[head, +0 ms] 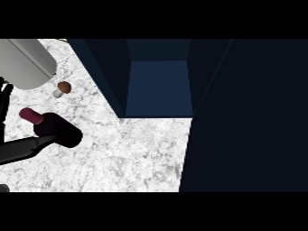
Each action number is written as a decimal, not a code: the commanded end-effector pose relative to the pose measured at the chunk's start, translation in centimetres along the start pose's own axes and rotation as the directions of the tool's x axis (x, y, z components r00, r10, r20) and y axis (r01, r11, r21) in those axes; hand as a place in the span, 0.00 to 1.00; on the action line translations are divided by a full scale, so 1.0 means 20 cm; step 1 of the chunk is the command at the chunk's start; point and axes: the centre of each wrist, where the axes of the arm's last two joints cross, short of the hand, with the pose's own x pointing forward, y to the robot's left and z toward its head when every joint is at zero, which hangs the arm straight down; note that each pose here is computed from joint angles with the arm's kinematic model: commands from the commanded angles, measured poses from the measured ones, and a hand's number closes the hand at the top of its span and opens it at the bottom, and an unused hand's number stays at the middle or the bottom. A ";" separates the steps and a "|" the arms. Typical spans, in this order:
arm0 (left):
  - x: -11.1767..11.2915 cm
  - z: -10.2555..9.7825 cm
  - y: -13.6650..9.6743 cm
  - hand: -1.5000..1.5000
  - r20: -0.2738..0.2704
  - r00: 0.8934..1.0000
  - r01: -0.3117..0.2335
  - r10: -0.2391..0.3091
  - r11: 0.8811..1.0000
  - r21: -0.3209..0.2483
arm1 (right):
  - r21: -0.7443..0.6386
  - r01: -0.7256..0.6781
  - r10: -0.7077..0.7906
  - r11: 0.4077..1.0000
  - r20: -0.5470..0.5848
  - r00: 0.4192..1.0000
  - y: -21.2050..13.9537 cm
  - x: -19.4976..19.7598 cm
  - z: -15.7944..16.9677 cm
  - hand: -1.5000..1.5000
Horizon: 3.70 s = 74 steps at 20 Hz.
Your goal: Pick up the wine, place it into the cabinet and close the cabinet
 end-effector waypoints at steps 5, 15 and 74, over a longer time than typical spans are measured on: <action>-0.24 -0.03 0.10 0.00 -0.013 1.000 0.009 -0.009 0.999 0.046 | 0.052 0.072 -0.074 0.996 0.036 0.997 -0.03 0.09 0.09 0.00; -0.48 -0.03 0.20 0.00 -0.047 0.999 0.026 -0.024 0.999 0.036 | 0.071 0.088 -0.088 0.994 0.006 0.996 -0.05 0.13 0.03 0.00; -1.33 0.05 0.22 1.00 -0.176 0.982 -0.094 0.071 0.988 -0.123 | 0.087 0.118 -0.121 0.989 0.032 0.992 0.00 0.10 0.11 0.00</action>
